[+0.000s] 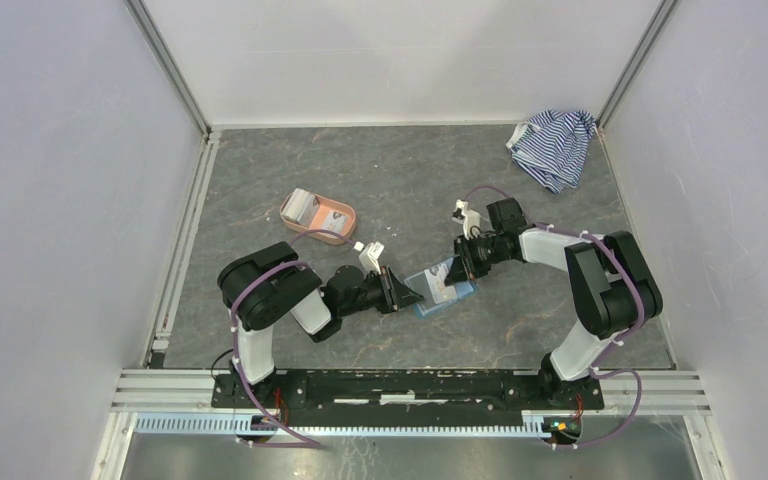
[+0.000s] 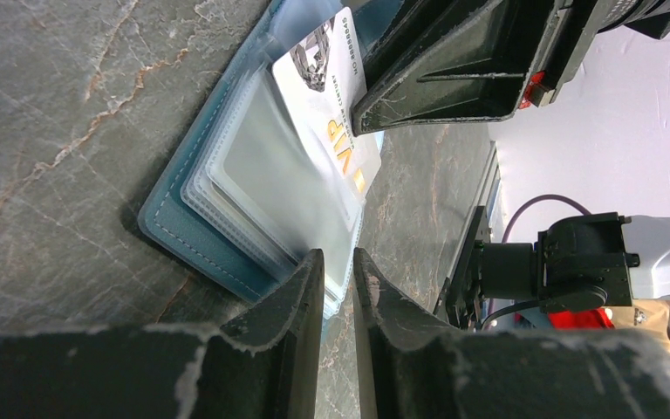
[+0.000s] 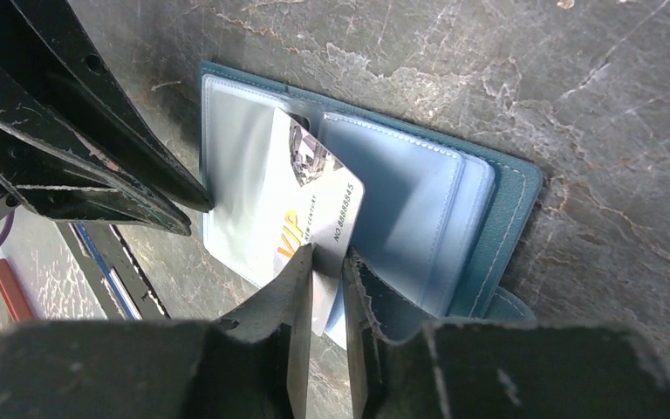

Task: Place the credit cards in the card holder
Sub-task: Insert the credit card into the card holder.

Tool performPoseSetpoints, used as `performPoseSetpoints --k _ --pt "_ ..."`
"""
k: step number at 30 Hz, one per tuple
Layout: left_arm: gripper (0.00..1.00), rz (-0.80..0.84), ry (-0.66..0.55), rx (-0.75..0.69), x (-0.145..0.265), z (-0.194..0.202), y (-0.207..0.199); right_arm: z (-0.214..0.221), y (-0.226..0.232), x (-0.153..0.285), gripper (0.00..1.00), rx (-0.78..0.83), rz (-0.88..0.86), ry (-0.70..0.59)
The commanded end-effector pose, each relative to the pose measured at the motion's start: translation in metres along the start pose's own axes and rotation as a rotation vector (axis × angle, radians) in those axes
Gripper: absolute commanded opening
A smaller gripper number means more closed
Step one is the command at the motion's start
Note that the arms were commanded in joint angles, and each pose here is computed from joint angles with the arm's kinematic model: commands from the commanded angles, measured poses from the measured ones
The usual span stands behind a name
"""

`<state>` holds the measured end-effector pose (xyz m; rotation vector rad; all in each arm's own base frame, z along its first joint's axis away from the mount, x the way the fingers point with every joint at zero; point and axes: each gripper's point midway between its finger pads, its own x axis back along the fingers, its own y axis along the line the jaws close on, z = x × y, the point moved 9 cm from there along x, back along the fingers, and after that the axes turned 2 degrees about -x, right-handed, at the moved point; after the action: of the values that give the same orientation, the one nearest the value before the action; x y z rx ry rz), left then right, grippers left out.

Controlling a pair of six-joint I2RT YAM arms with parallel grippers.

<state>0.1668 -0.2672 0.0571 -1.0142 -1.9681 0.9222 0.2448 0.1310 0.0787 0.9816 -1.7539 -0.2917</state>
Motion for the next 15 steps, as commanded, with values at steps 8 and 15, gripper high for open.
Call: performPoseSetpoints --k 8,15 --pt "0.26 -0.070 0.049 0.015 0.0017 0.0110 0.0136 0.0011 -0.0063 -0.0060 0.28 0.092 0.006 0.010" --pt "0.26 -0.068 0.053 0.016 0.0020 0.0115 0.0139 -0.0006 -0.0088 -0.0059 0.09 0.087 0.006 0.009"
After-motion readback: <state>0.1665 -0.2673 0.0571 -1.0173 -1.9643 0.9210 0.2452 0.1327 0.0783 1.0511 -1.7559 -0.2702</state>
